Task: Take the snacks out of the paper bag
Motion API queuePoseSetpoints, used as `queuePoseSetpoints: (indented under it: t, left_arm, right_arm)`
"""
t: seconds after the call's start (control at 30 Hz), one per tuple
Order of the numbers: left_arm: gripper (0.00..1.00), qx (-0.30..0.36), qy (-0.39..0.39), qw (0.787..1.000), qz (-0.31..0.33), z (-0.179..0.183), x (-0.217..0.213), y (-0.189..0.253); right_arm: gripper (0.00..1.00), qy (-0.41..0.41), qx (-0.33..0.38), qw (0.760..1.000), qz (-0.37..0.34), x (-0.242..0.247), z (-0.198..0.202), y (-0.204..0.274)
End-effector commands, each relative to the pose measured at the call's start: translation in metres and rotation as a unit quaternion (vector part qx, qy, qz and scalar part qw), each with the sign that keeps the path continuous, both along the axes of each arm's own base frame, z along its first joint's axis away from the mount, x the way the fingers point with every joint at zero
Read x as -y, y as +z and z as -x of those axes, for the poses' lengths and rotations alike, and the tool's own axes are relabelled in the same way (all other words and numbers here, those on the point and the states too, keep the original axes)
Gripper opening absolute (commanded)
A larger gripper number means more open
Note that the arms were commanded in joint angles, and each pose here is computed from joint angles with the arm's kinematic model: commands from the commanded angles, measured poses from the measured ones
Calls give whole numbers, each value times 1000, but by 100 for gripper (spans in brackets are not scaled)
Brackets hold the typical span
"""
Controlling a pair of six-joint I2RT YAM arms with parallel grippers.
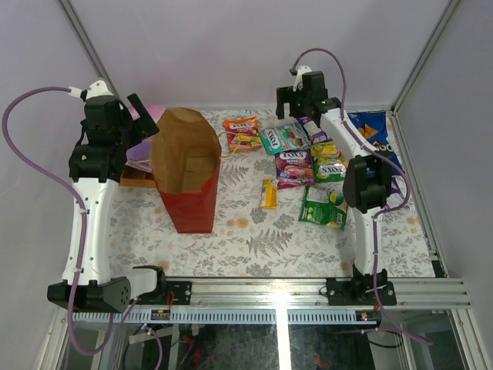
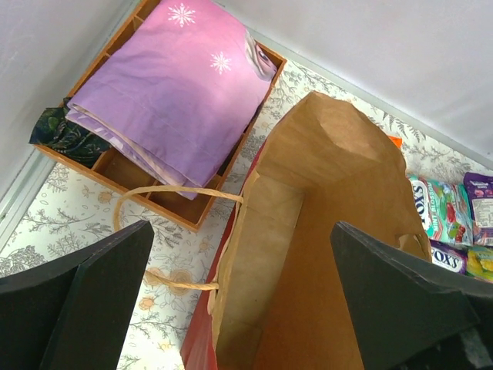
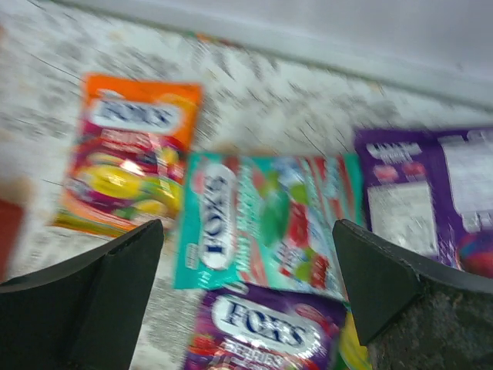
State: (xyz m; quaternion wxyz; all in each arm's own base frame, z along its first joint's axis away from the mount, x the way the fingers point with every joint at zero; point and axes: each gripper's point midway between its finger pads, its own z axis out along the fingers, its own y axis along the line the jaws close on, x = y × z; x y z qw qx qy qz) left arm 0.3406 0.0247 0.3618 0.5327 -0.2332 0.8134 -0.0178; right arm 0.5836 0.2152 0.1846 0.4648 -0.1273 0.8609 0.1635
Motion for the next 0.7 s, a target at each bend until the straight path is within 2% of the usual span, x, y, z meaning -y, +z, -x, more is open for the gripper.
queuePoseSetpoints:
  t: [0.0, 0.2, 0.37, 0.57, 0.67]
  left_arm:
    - [100, 1, -22, 1000, 1, -3, 5, -3]
    - [100, -1, -18, 1000, -2, -3, 3, -4]
    - [100, -6, -16, 1000, -4, -1, 2, -8]
    - [100, -6, 0, 1000, -15, 6, -5, -4]
    - [100, -4, 4, 1000, -18, 9, -6, -1]
  right_arm:
    - [99, -32, -72, 989, 129, 33, 22, -77]
    - [99, -20, -98, 989, 109, 24, 27, -107]
    - [100, -30, -122, 985, 119, 22, 13, -138]
    - [100, -38, -125, 987, 97, 9, -11, -148]
    - [99, -36, -113, 990, 82, 4, -16, -136]
